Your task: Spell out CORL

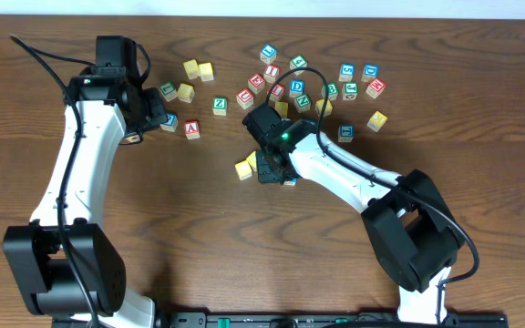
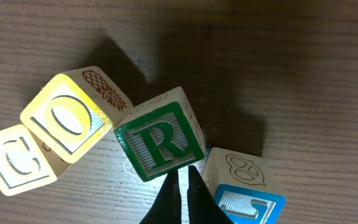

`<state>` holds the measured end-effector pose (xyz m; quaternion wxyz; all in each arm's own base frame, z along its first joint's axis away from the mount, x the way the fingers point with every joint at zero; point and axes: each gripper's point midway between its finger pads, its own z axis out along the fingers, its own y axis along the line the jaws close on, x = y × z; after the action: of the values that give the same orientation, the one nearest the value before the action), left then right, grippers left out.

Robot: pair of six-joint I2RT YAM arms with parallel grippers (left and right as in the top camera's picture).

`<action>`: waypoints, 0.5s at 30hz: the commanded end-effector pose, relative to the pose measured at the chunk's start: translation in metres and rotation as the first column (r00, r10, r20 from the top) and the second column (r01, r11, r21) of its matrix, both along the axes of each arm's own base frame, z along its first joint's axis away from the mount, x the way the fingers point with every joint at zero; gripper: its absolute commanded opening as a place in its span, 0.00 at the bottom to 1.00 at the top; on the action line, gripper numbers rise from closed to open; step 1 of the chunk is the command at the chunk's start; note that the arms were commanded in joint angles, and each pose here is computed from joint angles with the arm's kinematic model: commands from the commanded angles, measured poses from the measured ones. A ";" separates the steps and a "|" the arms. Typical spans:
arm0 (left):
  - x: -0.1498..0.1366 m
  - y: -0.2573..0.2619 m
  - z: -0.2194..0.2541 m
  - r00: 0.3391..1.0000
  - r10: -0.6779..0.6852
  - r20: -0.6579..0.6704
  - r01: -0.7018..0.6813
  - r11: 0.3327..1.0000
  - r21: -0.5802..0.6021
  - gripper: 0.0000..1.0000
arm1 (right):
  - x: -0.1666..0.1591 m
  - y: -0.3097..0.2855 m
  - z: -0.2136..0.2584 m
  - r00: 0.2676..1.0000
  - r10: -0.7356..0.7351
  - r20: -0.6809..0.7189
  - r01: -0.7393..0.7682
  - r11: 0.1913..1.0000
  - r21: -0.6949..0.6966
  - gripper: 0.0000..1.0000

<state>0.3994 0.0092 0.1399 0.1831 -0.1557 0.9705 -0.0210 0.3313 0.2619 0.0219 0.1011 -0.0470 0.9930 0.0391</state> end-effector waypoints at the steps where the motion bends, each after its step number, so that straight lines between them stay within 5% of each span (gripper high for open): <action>1: 0.000 0.004 0.001 1.000 -0.003 -0.001 0.003 1.000 0.016 0.09 | 0.006 -0.001 0.003 1.000 -0.019 0.011 0.019 1.000 -0.001 0.01; 8: 0.000 0.004 0.001 1.000 -0.003 -0.001 0.003 1.000 0.016 0.09 | 0.042 0.011 0.050 0.991 0.005 0.136 -0.013 0.998 0.060 0.01; 15: 0.001 0.004 0.001 1.000 -0.003 -0.001 0.003 1.000 0.016 0.09 | 0.062 0.025 0.032 0.984 -0.004 0.179 -0.013 0.995 0.095 0.01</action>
<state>0.3993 0.0092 0.1399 0.1829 -0.1559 0.9705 -0.0210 0.3843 0.2846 0.0660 0.1860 -0.0440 0.9775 0.0891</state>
